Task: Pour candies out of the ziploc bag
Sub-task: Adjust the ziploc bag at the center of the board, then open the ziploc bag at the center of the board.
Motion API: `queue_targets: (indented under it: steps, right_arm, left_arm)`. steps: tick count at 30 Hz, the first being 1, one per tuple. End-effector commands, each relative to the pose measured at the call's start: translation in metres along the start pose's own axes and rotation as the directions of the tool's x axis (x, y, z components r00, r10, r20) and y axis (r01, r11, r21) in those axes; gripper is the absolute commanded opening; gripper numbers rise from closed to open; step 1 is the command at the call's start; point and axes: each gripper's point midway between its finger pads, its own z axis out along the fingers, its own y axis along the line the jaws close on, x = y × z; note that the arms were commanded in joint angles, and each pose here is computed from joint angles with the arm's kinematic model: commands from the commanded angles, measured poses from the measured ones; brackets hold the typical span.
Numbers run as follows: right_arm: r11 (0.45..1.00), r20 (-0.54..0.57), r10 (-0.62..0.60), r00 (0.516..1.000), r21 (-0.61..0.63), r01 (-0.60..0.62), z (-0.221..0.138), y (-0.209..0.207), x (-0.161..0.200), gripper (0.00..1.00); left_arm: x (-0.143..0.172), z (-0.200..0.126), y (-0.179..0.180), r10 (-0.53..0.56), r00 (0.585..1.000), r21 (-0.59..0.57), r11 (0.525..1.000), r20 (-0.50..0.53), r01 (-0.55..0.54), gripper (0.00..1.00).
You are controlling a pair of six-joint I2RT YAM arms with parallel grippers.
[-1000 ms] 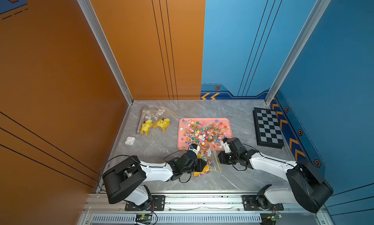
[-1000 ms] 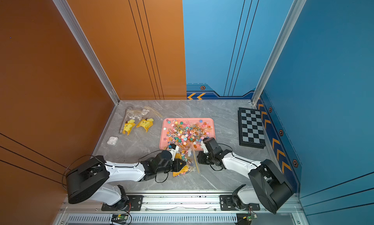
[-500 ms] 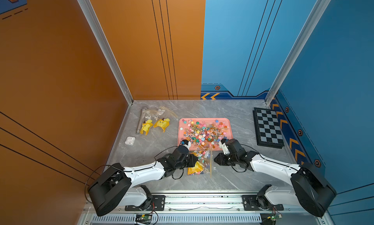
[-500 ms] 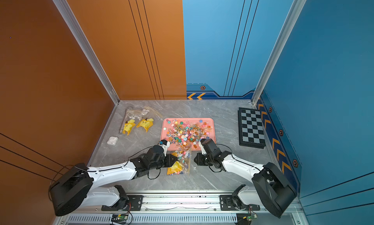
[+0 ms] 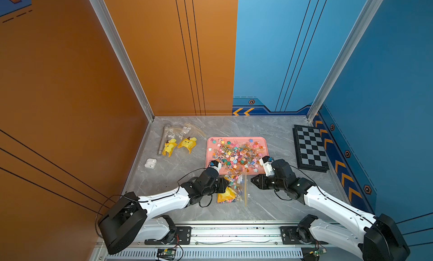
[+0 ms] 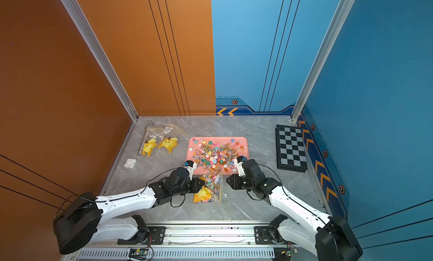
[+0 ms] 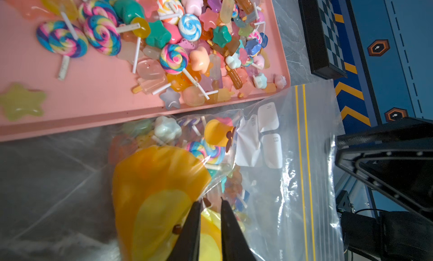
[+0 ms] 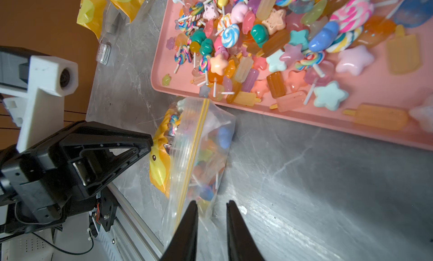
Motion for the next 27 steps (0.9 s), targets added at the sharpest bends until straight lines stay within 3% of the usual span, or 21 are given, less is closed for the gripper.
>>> queue_targets:
  steps: [1,13,27]
  right_arm:
    - [1.0,0.018,-0.018,1.0,-0.004,0.018,-0.005,0.009,-0.006,0.24]
    - [0.998,0.064,-0.022,0.998,0.057,0.018,0.001,0.011,-0.03,0.31]
    - [0.996,0.055,-0.011,0.998,0.09,0.006,0.011,0.007,-0.035,0.31]
  left_arm:
    - [-0.002,0.001,0.001,0.019,1.0,-0.024,1.0,0.004,-0.019,0.19]
    - [0.0,0.006,0.004,0.013,1.0,-0.032,0.999,0.001,-0.013,0.19]
    - [-0.001,0.003,0.005,0.014,1.0,-0.029,1.0,0.011,-0.013,0.19]
